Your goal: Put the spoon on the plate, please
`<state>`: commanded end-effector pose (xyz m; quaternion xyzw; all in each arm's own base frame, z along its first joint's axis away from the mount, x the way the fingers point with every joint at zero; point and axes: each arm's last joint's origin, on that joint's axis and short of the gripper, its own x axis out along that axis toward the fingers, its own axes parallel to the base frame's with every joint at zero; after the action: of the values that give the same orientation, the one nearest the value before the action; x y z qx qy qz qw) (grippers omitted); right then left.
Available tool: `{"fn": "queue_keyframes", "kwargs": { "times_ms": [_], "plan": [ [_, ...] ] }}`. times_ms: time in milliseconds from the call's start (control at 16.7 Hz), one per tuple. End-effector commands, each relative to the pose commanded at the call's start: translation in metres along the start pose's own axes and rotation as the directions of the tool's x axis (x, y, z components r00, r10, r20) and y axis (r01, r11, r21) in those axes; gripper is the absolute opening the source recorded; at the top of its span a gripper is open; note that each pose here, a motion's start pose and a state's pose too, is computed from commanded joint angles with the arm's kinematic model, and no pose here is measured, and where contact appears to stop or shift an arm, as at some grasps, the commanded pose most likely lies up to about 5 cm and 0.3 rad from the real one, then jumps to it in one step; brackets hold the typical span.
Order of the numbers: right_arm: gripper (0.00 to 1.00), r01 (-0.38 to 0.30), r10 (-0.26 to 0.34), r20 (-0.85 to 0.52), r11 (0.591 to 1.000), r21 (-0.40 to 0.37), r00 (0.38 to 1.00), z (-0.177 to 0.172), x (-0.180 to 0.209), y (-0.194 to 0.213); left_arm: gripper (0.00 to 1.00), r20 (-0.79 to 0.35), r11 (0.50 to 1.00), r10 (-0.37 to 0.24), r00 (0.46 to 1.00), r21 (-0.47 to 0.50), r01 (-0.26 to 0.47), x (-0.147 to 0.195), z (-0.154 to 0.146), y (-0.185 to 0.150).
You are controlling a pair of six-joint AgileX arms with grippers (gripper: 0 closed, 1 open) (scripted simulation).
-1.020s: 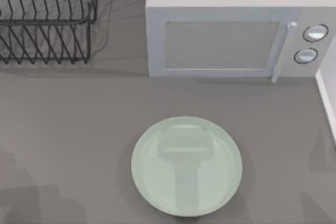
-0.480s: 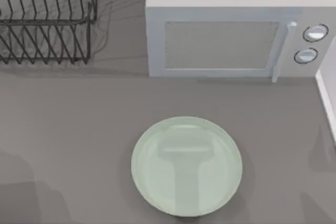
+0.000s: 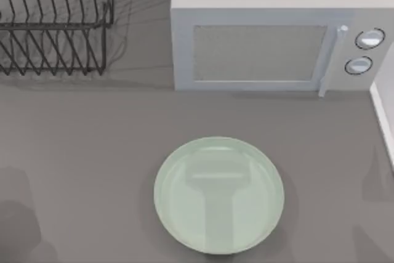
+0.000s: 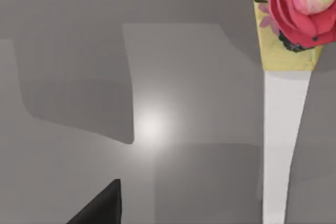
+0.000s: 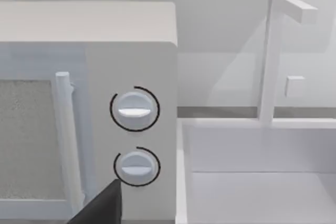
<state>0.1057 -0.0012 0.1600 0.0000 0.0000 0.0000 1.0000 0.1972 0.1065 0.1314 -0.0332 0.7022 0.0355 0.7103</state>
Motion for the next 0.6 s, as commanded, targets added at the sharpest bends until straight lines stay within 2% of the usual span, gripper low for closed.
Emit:
{"fn": "queue_keyframes", "kwargs": {
  "times_ms": [240, 540, 600],
  "plan": [
    [1.0, 0.0, 0.0, 0.0, 1.0, 0.0, 1.0, 0.0, 0.0, 0.0, 1.0, -0.004, 1.0, -0.002, 1.0, 0.0, 0.002, 0.034, -0.005, -0.002],
    [1.0, 0.0, 0.0, 0.0, 1.0, 0.0, 1.0, 0.0, 0.0, 0.0, 1.0, -0.006, 1.0, -0.003, 1.0, 0.0, 0.003, 0.039, -0.007, -0.003],
    [1.0, 0.0, 0.0, 0.0, 1.0, 0.0, 1.0, 0.0, 0.0, 0.0, 0.92, -0.006, 1.0, -0.003, 1.0, 0.0, 0.003, 0.039, -0.007, -0.003]
  ]
}}
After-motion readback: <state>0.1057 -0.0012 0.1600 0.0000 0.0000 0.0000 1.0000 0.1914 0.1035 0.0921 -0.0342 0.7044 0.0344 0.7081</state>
